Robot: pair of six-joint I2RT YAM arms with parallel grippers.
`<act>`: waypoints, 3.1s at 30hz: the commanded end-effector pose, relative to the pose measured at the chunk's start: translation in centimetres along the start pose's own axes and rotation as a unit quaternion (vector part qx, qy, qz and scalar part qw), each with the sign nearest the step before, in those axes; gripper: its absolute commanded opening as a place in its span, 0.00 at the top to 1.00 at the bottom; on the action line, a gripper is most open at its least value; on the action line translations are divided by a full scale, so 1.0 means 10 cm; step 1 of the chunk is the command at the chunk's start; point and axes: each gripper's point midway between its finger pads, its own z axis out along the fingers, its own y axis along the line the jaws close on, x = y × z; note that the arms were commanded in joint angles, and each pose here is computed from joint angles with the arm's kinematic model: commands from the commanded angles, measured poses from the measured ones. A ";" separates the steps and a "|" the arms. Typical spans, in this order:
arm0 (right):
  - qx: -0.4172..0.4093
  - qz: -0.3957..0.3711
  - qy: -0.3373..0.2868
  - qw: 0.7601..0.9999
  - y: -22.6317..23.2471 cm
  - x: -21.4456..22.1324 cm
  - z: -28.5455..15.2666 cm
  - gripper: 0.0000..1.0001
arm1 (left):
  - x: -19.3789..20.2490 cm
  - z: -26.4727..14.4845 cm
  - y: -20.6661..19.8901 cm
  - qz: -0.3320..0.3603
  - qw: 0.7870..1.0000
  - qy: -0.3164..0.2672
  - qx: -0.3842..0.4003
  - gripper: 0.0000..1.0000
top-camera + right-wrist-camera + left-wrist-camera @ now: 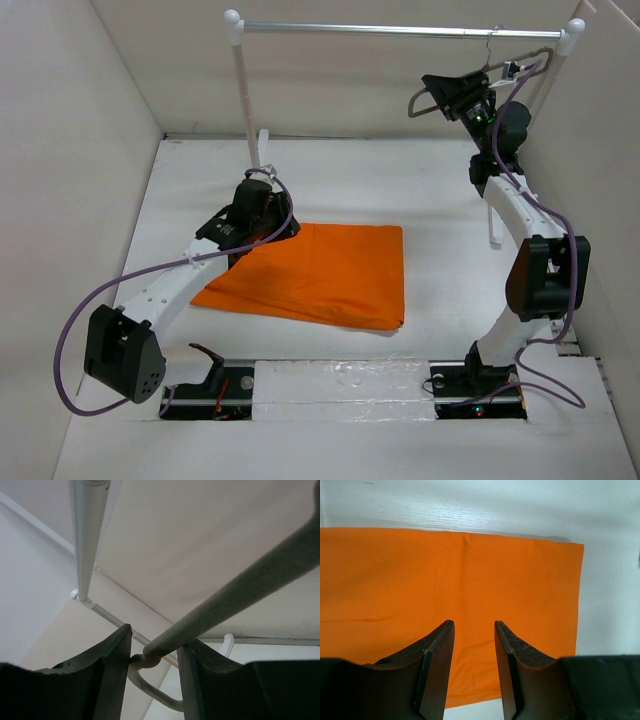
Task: Place the trousers on the hanger
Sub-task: Pick up the hanger from the clothesline, then place the trousers on the hanger.
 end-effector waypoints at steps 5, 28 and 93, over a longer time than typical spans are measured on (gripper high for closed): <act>-0.068 -0.039 -0.012 0.997 0.48 -0.11 -0.05 0.65 | -0.23 -0.06 -0.15 0.009 0.999 -0.029 0.018 0.66; -0.049 -0.123 0.154 0.979 0.28 0.43 -0.87 0.77 | -1.66 -0.71 -2.73 0.076 0.944 -0.098 0.306 0.54; 0.193 -0.235 0.377 0.875 0.09 1.47 -3.51 1.00 | 1.35 0.21 -2.55 -0.084 0.937 0.056 0.335 1.00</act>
